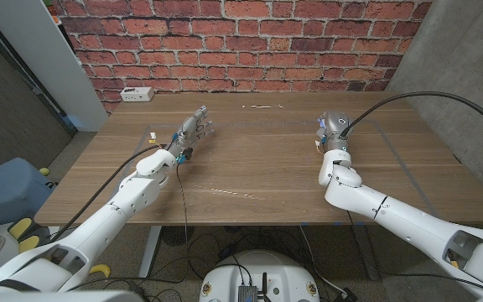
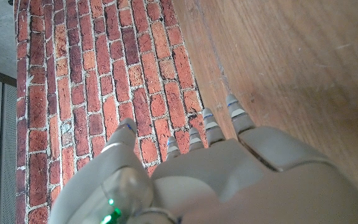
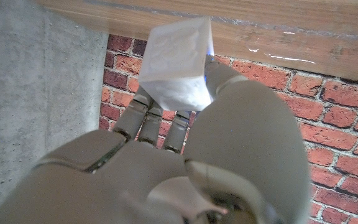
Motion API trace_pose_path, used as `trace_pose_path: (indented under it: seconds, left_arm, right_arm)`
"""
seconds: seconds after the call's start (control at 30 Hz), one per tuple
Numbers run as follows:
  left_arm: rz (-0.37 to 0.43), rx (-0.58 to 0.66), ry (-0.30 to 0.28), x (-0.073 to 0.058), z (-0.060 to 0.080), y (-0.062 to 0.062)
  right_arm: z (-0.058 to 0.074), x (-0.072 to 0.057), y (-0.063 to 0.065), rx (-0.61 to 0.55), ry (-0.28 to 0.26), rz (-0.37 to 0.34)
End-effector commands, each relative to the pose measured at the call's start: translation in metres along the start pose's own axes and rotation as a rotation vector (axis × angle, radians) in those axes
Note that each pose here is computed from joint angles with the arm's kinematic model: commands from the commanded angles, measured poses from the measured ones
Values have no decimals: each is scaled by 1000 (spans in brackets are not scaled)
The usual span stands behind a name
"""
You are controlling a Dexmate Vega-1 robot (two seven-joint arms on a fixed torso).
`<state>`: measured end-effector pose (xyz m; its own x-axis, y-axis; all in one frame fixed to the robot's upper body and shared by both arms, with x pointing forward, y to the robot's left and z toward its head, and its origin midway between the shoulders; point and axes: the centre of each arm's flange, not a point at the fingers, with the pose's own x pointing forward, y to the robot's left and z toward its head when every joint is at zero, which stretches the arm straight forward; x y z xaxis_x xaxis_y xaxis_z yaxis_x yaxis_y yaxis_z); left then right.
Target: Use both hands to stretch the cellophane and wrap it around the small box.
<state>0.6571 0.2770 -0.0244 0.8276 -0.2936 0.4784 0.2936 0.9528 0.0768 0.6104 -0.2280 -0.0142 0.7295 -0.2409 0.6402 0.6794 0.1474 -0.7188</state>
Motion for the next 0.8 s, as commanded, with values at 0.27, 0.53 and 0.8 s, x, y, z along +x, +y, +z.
trace_pose_path:
  seconds: [0.27,0.53,0.8]
  left_arm:
    - [-3,4,6,2,0,-3]
    - [-6,5,7,2,1,-4]
    - [-5,2,8,0,-1,-5]
  right_arm:
    - [34,2,-11,-43,-240,27]
    - [50,-2,-14,-58,-329,29]
    - [67,-9,-16,-69,-431,38]
